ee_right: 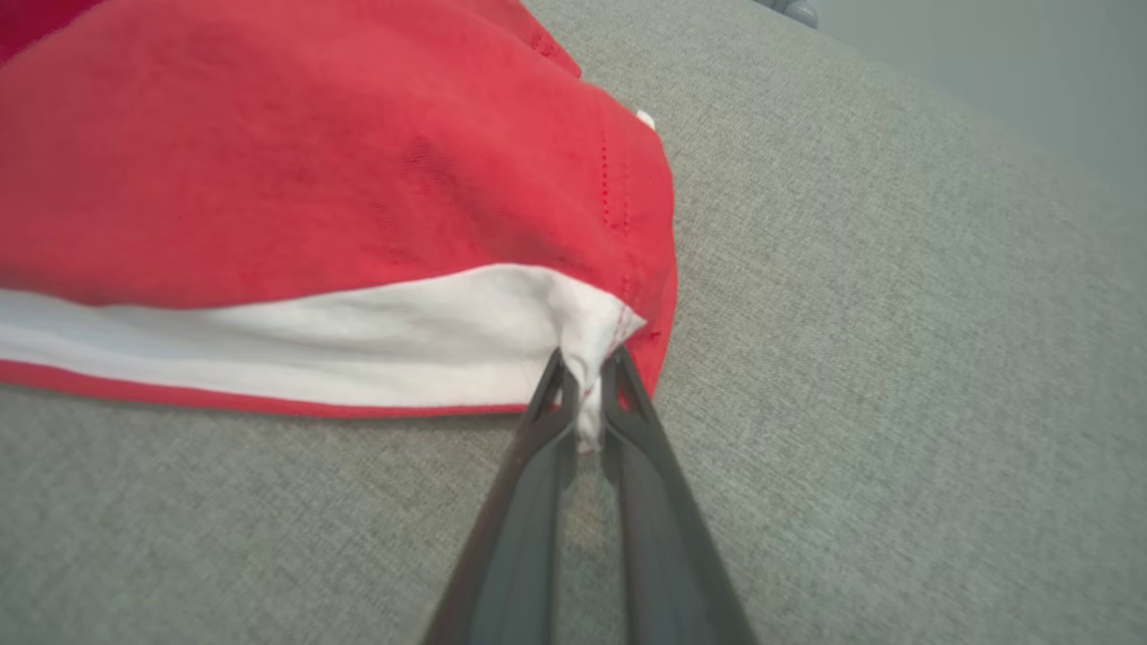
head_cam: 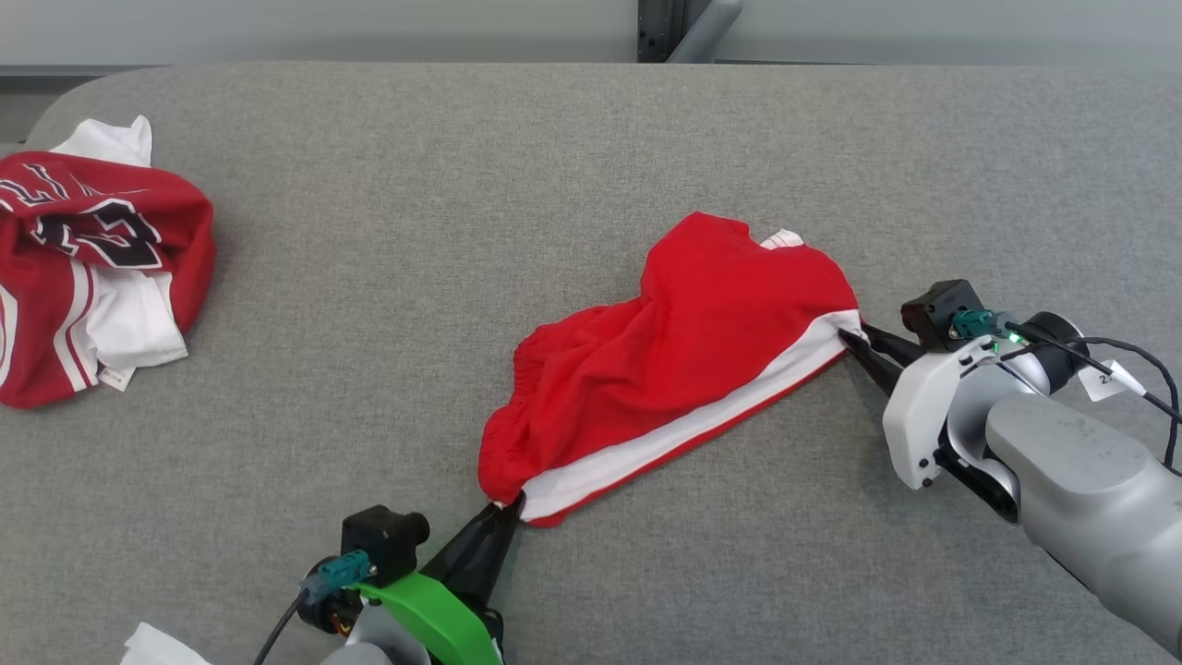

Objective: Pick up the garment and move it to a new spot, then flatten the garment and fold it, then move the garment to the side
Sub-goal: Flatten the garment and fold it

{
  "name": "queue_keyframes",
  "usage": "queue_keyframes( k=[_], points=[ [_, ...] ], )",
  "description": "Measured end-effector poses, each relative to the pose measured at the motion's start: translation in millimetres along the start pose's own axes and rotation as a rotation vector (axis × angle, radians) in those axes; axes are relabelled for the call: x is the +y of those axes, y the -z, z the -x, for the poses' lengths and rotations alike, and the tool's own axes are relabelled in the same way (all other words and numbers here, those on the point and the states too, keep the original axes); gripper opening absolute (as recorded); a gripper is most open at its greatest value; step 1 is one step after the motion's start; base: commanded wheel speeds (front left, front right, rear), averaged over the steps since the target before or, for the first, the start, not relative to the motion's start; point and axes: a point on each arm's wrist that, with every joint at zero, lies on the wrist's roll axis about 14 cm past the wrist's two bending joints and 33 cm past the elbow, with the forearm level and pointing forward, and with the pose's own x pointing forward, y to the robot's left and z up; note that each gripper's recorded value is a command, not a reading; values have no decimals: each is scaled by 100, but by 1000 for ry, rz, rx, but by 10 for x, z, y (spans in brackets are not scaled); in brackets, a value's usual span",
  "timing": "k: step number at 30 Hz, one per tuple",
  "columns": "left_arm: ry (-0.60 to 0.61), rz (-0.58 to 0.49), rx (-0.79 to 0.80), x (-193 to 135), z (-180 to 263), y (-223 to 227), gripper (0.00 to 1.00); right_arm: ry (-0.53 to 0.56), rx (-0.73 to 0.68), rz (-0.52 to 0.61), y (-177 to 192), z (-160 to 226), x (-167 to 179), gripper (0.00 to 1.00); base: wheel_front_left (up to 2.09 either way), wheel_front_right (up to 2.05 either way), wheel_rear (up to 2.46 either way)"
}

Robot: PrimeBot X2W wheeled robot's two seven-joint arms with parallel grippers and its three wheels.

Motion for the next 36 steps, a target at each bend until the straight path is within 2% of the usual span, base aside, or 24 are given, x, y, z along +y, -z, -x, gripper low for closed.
queue_keyframes(
  k=[4,10,13,18,23,26,29,33,36],
  points=[
    [20,-28,-17,-5,37,-94,0,-1,-43,-20,-117,61,-2,0,0,0,0],
    [92,1,-107,-144,83,-501,0,-7,-173,-106,-507,236,-51,0,0,0,0],
    [181,-5,-158,-293,109,-941,0,-1,-252,-144,-817,430,-202,0,0,0,0],
    [296,-111,-202,-462,54,-1824,0,39,-408,-180,-1513,744,-617,0,0,0,0],
    [322,-205,-218,-561,-275,-2661,0,133,-552,-173,-2135,857,-1144,0,0,0,0],
    [275,-223,-226,-489,-624,-3075,0,176,-608,-185,-2402,695,-1363,0,0,0,0],
    [171,-228,-250,-233,-1002,-3394,0,195,-660,-268,-2572,361,-1480,0,0,0,0],
    [57,-267,-383,6,-1423,-3825,0,271,-769,-319,-2795,52,-1695,0,0,0,0],
    [39,-304,-429,85,-1750,-3862,0,292,-786,-311,-2820,-199,-1723,0,0,0,0]
  ],
)
